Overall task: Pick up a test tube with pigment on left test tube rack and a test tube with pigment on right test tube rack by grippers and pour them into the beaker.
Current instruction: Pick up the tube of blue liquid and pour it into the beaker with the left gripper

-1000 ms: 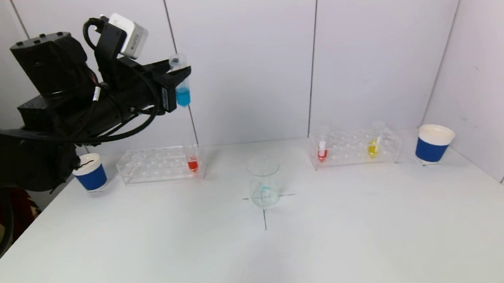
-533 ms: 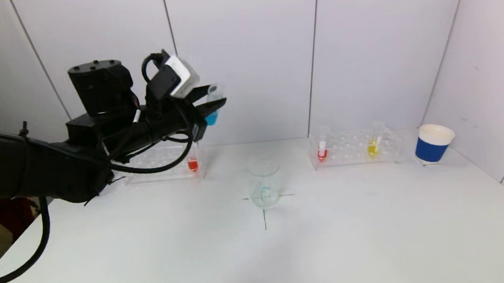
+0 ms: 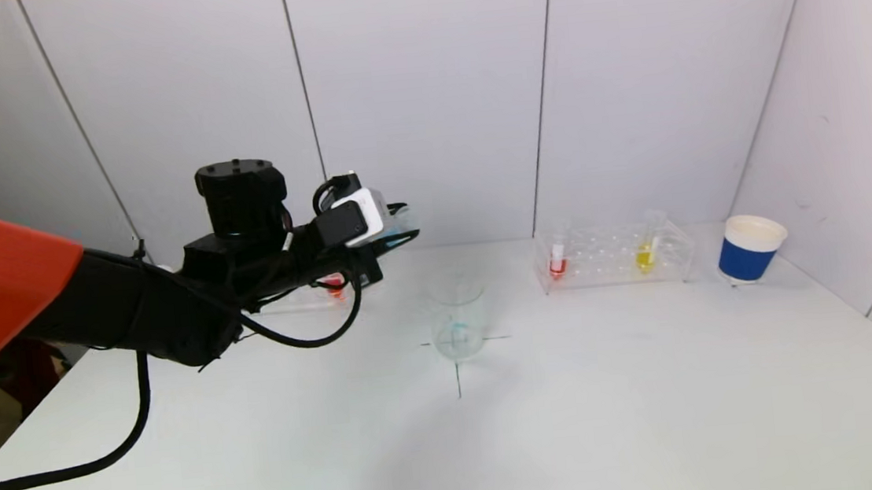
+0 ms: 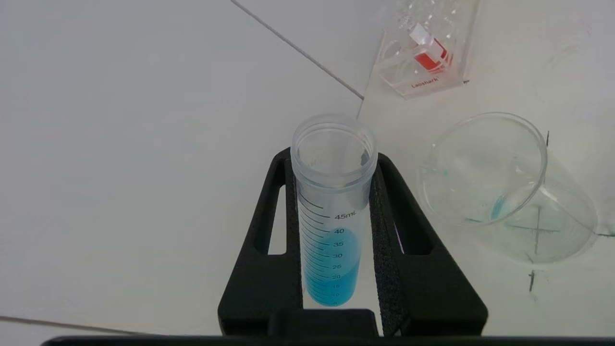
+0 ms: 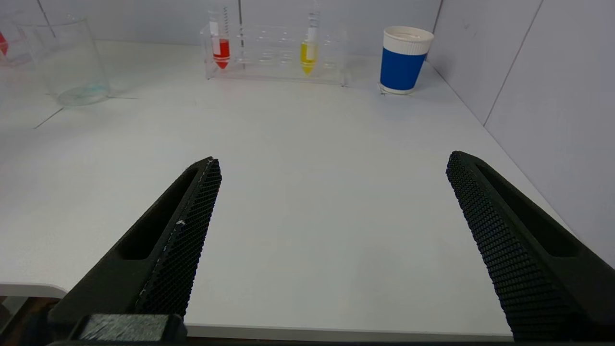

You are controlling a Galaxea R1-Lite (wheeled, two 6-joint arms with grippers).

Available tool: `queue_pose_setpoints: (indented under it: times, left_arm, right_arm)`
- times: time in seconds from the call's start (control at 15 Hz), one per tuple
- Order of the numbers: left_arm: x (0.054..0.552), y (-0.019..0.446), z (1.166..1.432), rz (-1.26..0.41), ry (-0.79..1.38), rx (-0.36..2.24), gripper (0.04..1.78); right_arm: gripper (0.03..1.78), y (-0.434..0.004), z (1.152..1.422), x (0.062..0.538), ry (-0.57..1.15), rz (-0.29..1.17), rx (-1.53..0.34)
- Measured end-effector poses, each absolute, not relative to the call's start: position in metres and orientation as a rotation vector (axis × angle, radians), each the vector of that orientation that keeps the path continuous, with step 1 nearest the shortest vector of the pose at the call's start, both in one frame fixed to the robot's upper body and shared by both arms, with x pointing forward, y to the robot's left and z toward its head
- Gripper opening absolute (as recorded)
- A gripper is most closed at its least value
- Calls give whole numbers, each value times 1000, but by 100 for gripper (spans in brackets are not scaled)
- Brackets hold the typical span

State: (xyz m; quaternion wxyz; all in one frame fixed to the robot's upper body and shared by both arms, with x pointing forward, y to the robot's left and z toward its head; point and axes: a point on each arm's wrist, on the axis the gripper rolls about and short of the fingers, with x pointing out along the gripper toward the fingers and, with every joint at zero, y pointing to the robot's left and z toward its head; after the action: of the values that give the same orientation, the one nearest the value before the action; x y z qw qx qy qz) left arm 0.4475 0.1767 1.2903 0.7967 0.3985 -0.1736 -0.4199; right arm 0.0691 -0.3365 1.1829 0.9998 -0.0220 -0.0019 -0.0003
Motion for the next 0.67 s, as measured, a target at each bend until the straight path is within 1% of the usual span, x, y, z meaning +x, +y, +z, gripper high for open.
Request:
queue_pose_setpoints:
  times: [0.27,0.47,0.67]
  left_arm:
    - [456,168,1280,-954,-440,936,43]
    - [466,162,1269,-957,-483,1014,43]
    - [475,158,1264,-963,-543,1073,43]
  right_arm:
    - [171,-336,1183,69,-4,0,-44]
    - [171,-336,1183,69,-4,0,-44]
    - [171,-336,1183,69,-4,0,-44]
